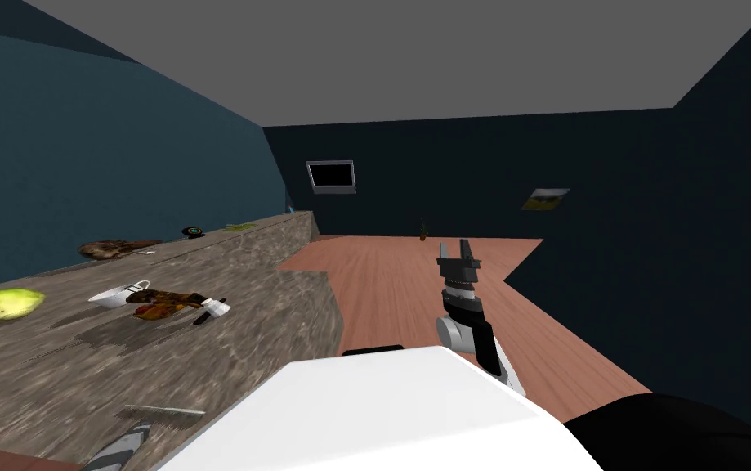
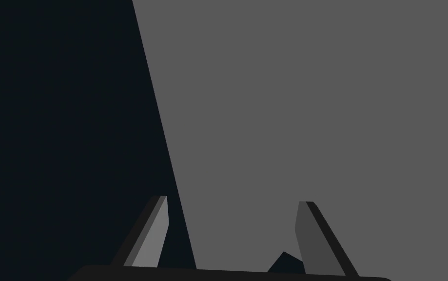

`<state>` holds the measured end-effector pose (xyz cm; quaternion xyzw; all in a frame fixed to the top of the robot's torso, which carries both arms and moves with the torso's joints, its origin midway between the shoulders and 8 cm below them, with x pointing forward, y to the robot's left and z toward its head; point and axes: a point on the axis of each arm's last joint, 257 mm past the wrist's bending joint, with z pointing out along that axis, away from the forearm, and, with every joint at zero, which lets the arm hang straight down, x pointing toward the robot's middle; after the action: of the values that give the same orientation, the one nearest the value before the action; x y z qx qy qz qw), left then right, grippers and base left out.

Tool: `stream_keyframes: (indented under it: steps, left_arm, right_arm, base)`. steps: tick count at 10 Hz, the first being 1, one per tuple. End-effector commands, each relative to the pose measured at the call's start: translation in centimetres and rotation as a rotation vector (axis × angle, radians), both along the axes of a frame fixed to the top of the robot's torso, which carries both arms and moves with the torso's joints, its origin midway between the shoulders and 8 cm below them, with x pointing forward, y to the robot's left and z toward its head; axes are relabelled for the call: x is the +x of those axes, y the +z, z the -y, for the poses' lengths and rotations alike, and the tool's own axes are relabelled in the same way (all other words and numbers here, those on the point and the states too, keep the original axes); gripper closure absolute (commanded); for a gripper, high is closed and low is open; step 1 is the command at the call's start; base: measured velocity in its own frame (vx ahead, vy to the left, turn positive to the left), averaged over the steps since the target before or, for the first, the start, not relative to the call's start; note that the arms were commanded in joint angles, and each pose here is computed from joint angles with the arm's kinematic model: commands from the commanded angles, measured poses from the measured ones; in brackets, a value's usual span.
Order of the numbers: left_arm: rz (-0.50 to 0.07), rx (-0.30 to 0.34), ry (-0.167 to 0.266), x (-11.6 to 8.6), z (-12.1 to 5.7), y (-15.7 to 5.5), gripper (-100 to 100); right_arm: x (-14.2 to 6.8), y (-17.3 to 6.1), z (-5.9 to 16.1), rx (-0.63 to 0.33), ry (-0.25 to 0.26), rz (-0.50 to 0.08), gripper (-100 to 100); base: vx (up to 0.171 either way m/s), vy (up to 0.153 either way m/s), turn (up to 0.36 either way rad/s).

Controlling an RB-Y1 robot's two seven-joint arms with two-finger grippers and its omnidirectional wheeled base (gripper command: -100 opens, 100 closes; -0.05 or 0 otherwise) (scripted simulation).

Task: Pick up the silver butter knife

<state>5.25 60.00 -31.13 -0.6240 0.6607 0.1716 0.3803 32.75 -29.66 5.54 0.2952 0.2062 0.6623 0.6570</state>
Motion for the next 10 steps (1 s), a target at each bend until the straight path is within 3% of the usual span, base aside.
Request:
stream_keyframes:
  steps: [1, 2, 6, 8, 9, 10]
  left_arm:
    - [-0.06, -0.009, 0.041, -2.3, -0.2, -0.7, -100]
    - [-0.064, -0.009, 0.045, -2.4, -0.2, -0.7, -100]
    - [-0.212, -0.033, 0.146, -8.4, -0.3, -2.4, -100]
    - [-0.247, -0.044, 0.172, -9.8, 0.0, -2.9, -100]
    - [-0.235, -0.04, 0.163, -9.4, -0.2, -2.8, -100]
    - [-0.238, -0.041, 0.166, -9.5, -0.2, -2.8, 0]
  right_arm:
    - [0.0, 0.0, 0.0, 0.0, 0.0, 0.0, 0]
    - [0.0, 0.0, 0.0, 0.0, 0.0, 0.0, 0]
    - [0.0, 0.0, 0.0, 0.0, 0.0, 0.0, 0]
    - [0.0, 0.0, 0.0, 0.0, 0.0, 0.0, 0]
    - [0.0, 0.0, 0.0, 0.0, 0.0, 0.0, 0]
    - [0.0, 0.0, 0.0, 0.0, 0.0, 0.0, 0]
  base:
    - [0.064, 0.025, -0.207]
    - [0.062, 0.033, -0.111]
    - [0.106, 0.046, -0.209]
    - [0.084, 0.029, -0.103]
    - [0.024, 0.013, -0.011]
    - [0.006, 0.003, 0.001]
